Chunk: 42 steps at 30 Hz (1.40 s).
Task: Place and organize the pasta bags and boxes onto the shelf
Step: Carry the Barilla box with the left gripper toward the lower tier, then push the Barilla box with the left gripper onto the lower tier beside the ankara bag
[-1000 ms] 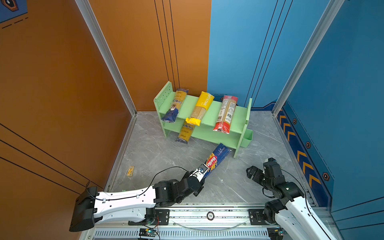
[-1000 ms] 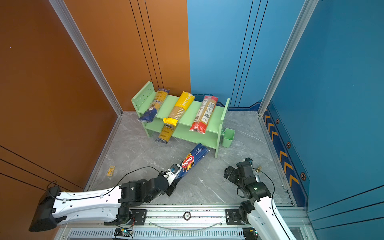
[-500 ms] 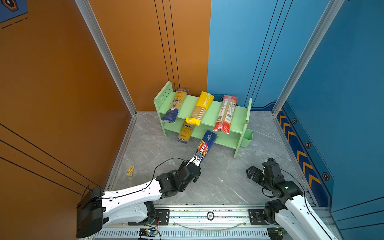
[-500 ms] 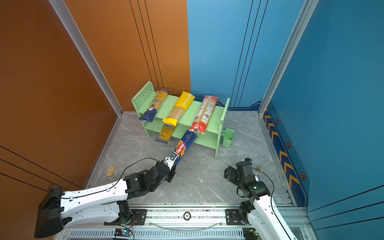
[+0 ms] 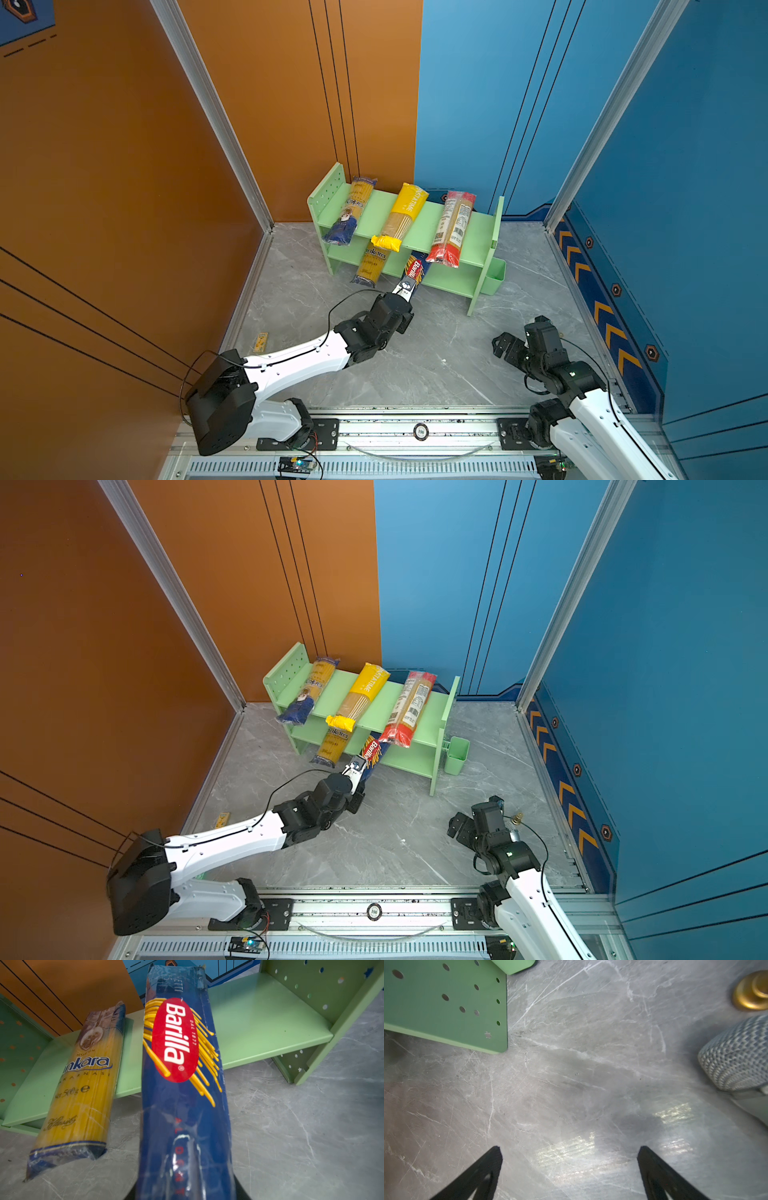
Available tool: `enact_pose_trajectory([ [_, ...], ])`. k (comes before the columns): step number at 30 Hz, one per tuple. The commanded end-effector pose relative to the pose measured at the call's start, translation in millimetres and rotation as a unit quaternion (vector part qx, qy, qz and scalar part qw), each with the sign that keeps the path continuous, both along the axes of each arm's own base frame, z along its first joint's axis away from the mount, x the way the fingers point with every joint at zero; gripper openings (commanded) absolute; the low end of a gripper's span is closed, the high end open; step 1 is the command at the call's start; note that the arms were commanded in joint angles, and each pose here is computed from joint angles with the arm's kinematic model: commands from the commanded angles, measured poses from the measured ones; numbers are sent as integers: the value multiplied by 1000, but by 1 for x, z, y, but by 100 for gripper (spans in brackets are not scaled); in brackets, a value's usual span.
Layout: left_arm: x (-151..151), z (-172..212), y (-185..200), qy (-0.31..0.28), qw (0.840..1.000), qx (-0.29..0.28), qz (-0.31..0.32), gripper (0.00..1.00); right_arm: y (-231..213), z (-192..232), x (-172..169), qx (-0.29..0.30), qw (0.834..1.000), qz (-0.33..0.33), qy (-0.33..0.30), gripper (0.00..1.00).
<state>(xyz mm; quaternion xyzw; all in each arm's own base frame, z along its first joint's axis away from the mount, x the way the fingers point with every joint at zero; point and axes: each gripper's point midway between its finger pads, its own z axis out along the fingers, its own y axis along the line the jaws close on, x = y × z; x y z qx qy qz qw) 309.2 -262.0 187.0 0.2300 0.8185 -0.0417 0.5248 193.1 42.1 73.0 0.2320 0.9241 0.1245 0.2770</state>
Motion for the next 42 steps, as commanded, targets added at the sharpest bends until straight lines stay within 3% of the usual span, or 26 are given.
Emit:
enact_pose_trajectory([
  [1, 30, 68, -12, -78, 991, -106, 25, 0, -8, 6, 0, -18, 1000, -10, 0, 100],
  [6, 41, 63, -23, -80, 988, -129, 29, 0, -8, 7, 1, -19, 1000, -10, -2, 100],
  [30, 77, 65, -50, -95, 986, -129, 45, 0, -7, 7, 1, -16, 1000, -5, -6, 100],
  [37, 79, 57, -49, -92, 987, -122, 51, 10, -7, 7, 1, -16, 1000, -6, -6, 100],
  [42, 79, 49, -48, -87, 988, -117, 54, 23, -6, 7, 1, -15, 1000, -4, -6, 100],
])
